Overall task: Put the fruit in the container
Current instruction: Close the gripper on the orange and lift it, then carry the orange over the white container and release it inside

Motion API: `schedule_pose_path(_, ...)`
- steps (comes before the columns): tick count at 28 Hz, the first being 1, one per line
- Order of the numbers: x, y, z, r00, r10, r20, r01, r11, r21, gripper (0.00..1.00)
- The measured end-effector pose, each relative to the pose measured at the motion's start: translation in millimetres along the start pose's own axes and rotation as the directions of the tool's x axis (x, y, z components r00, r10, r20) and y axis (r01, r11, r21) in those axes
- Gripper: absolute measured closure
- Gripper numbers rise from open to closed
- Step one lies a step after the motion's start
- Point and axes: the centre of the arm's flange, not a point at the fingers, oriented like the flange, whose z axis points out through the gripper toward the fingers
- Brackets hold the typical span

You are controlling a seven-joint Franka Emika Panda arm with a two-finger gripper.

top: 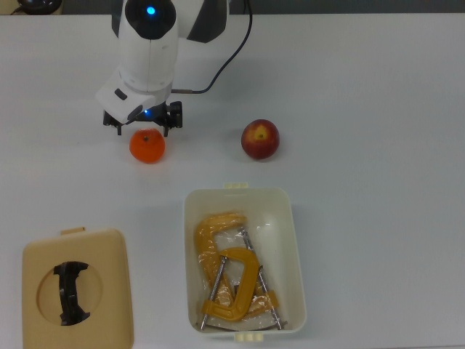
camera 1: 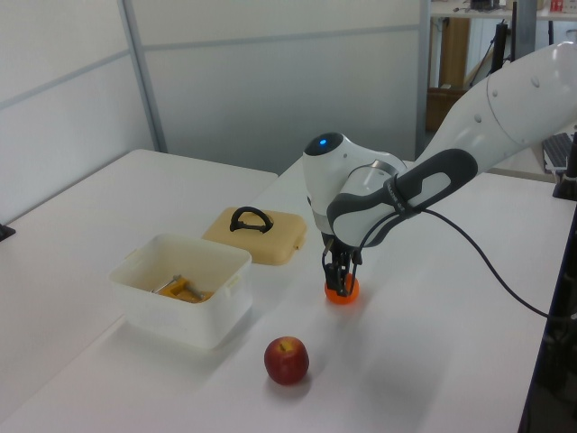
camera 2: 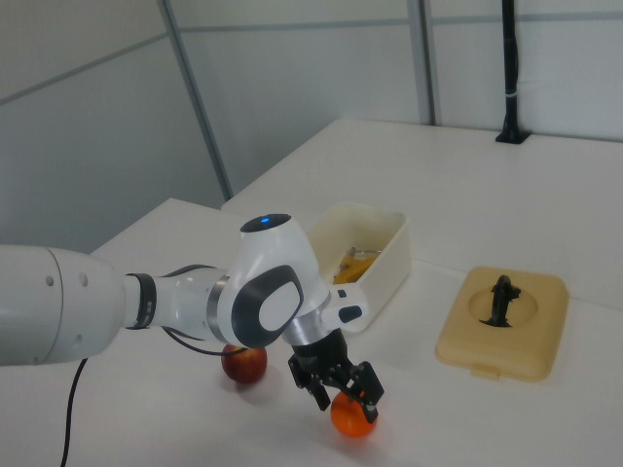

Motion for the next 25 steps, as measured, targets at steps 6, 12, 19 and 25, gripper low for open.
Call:
schedule_pose_path(6, 4, -3, 16, 1.000, 0.015, -0.009, -0.015, 1.000, -0.021, 0.00)
schedule_pose_path(12, 11, -11, 29, 0.998, 0.051, -0.040, -0.053, 0.998, -0.037, 0.03)
schedule_pose_path(19, 24, -12, 4, 0.987, 0.113, -0.117, -0.117, 0.993, -0.033, 0.20)
schedule_pose_path(25, 37, 3, -60, 0.952, 0.220, -0.211, -0.213, 0.975, 0.057, 0.20)
